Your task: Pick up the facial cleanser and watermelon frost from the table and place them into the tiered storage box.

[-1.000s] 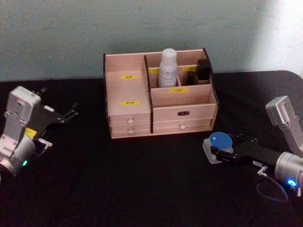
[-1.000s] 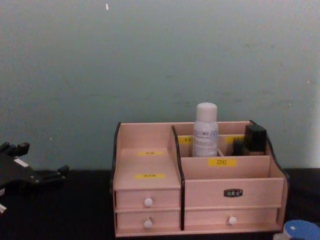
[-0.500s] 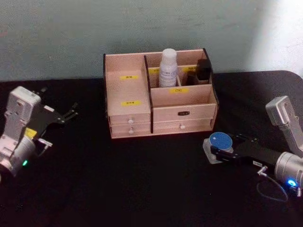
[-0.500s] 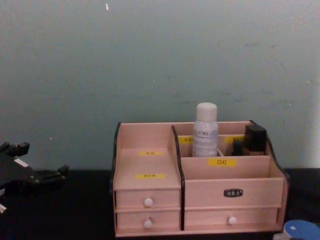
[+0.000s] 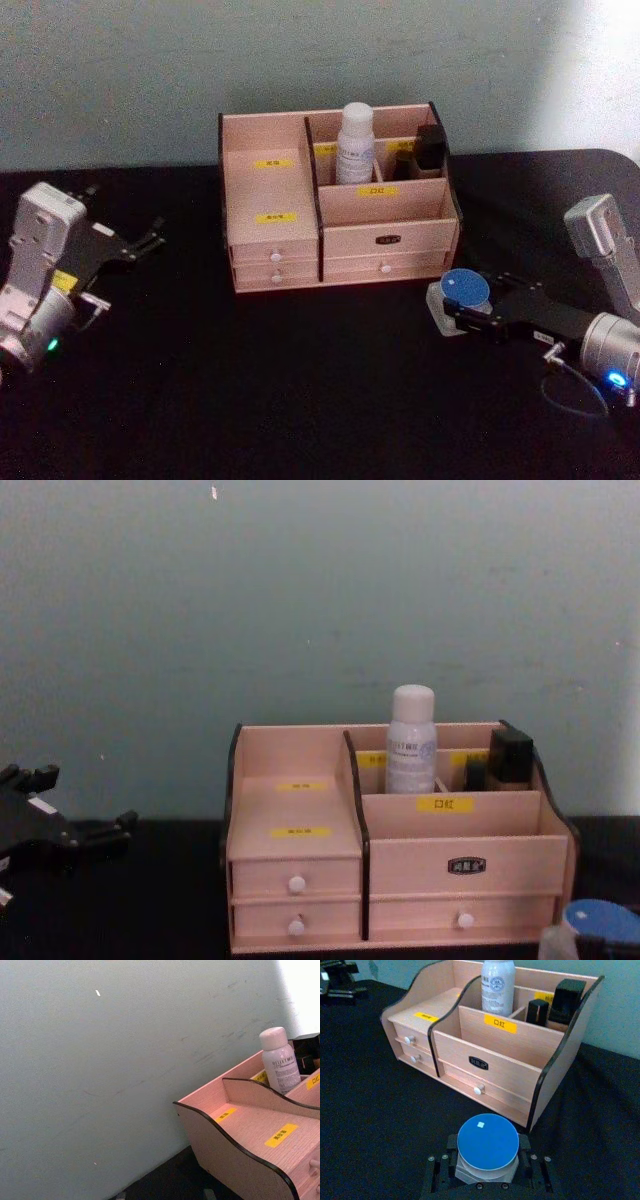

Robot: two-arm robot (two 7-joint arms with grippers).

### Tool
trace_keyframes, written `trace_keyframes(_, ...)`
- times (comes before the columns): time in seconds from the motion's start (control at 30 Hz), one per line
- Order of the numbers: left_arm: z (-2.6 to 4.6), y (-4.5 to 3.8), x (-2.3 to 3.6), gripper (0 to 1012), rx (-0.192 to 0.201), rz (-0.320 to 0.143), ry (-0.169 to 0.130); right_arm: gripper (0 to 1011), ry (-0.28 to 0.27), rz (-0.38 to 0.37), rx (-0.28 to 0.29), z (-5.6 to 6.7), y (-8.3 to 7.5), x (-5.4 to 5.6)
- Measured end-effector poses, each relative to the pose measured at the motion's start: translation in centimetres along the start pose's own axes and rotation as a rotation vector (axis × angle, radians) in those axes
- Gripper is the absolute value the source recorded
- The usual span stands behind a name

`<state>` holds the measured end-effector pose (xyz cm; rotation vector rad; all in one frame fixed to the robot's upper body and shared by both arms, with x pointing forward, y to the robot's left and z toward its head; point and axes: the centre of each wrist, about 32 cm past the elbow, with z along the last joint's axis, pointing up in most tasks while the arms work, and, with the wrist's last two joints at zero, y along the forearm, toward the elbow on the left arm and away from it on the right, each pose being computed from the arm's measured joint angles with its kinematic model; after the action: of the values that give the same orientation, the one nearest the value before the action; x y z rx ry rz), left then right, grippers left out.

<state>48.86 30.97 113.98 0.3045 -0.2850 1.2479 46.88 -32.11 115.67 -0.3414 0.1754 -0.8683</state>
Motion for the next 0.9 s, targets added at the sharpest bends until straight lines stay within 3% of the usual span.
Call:
trace_keyframes(0.57,0.0,0.0,0.0,1001,0.0,0.0,0.0,723,-0.027,0.089,0.045,2.4,0.6,-0.1)
trace_keyframes(0.9,0.0,0.0,0.0,1001,0.0,0.0,0.0,723,-0.054,0.165,0.075,5.1,2.5,-0.5)
